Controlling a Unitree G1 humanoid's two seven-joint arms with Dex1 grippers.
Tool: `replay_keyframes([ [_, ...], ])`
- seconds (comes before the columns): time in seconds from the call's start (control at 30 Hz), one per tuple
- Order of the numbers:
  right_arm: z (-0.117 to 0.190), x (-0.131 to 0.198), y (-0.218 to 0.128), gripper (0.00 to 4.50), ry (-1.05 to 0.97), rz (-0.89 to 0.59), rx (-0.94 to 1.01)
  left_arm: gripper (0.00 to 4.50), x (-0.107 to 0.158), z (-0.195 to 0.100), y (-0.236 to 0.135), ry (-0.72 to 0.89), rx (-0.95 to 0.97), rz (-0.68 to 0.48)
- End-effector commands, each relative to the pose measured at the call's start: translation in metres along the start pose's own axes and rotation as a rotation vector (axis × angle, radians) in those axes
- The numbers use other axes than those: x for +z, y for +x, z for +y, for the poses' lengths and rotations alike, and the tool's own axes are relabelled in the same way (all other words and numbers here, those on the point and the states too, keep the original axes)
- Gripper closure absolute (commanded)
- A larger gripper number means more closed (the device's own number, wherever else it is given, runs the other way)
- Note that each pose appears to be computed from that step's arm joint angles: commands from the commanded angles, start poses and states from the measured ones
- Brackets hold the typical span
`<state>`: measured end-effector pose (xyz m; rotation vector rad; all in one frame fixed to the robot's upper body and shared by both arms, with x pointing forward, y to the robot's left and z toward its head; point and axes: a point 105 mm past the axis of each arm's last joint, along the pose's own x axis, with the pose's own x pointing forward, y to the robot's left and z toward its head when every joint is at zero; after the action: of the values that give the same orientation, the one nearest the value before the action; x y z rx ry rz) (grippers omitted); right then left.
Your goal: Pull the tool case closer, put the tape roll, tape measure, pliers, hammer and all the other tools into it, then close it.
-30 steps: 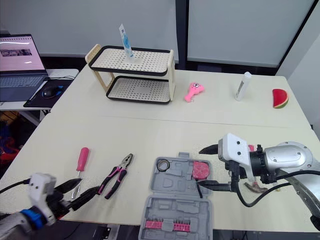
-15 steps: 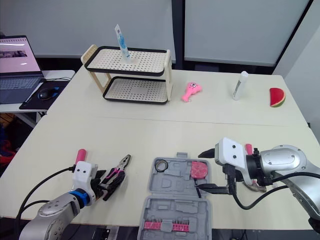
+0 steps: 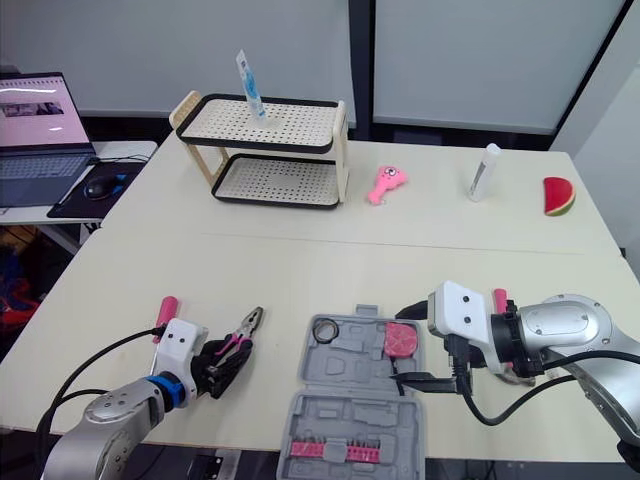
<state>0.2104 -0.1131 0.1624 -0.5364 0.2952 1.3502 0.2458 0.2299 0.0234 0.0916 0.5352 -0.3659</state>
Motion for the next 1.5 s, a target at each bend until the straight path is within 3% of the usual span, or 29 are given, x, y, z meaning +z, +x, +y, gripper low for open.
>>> replay_keyframes([
  [0.03, 0.001, 0.007, -0.002, 0.0, -0.033, -0.01, -0.015, 1.97, -0.013, -0.003, 0.002, 0.001, -0.018, 0.043],
  [0.23, -0.001, 0.009, -0.004, 0.0, -0.027, -0.025, -0.055, 1.97, 0.029, -0.002, -0.014, 0.108, -0.095, -0.132],
  [0.33, -0.002, 0.01, -0.006, 0.0, -0.026, -0.032, -0.085, 2.02, 0.056, -0.011, -0.025, 0.28, -0.239, -0.179],
  [0.6, 0.004, 0.008, -0.01, 0.0, -0.009, -0.022, -0.165, 2.03, 0.098, -0.059, -0.015, 0.711, -0.695, -0.161],
  [0.8, 0.022, -0.001, -0.018, 0.0, 0.039, 0.037, -0.196, 2.04, 0.116, -0.102, 0.01, 0.905, -0.941, -0.102],
  [1.07, 0.018, -0.014, 0.001, 0.0, 0.002, 0.135, -0.248, 2.04, 0.124, -0.132, 0.028, 0.97, -1.025, -0.067],
  [1.5, -0.001, -0.014, 0.069, 0.0, -0.105, 0.184, -0.194, 2.05, 0.126, -0.138, 0.029, 0.957, -1.04, -0.019],
])
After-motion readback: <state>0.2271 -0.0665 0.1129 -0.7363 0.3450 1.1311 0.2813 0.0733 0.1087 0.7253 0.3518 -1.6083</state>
